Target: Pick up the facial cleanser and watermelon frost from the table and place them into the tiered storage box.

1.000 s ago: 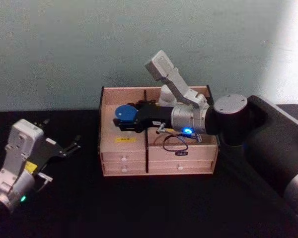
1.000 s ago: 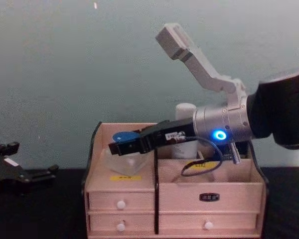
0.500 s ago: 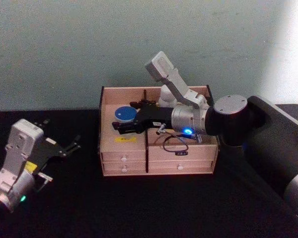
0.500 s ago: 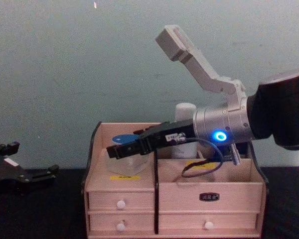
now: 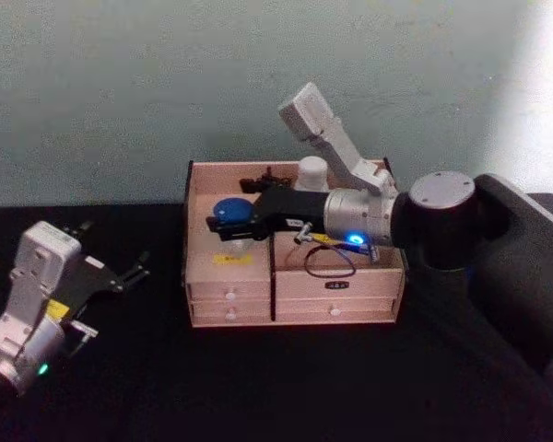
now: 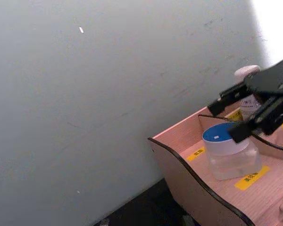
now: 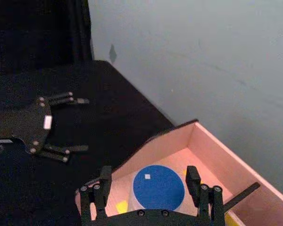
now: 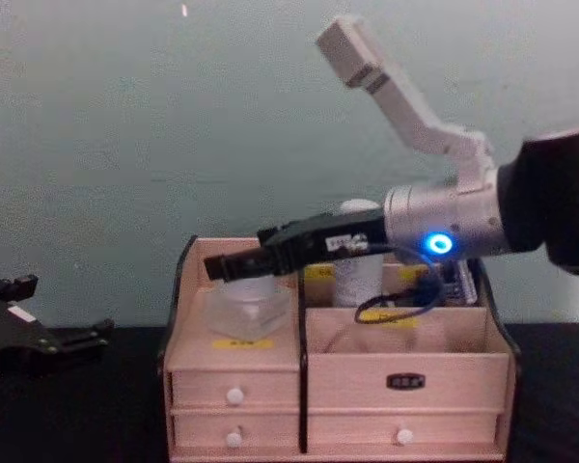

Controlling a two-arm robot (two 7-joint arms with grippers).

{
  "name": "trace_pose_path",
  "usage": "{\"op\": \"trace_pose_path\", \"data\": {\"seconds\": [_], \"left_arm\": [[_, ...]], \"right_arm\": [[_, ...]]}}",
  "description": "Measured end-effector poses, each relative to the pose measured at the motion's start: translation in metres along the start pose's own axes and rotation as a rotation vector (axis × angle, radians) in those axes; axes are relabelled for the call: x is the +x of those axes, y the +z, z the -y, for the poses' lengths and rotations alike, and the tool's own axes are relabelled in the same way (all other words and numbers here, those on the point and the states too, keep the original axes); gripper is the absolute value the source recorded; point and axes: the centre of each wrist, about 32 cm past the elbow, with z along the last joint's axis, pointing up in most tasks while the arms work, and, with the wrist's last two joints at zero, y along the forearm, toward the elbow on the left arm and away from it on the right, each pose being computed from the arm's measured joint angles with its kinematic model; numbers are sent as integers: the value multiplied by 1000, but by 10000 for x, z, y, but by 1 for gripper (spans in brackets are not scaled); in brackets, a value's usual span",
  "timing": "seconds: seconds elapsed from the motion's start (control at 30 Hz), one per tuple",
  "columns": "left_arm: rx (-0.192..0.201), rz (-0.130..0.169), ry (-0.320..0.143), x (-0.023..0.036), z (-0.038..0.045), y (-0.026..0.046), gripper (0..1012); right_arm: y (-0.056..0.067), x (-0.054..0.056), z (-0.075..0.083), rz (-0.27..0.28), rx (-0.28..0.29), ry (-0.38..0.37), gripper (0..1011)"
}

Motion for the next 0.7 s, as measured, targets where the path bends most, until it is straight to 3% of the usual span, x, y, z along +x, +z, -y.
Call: {"op": "trace_pose_path", "data": {"seconds": [0.33, 0.7], "left_arm": [[0, 0, 0, 0, 0, 0, 1001], [0, 0, 0, 0, 0, 0, 1001]], "right_arm": [[71, -102, 394, -11, 92, -51, 1002], [-144, -168, 998, -48, 156, -230, 1002]]}}
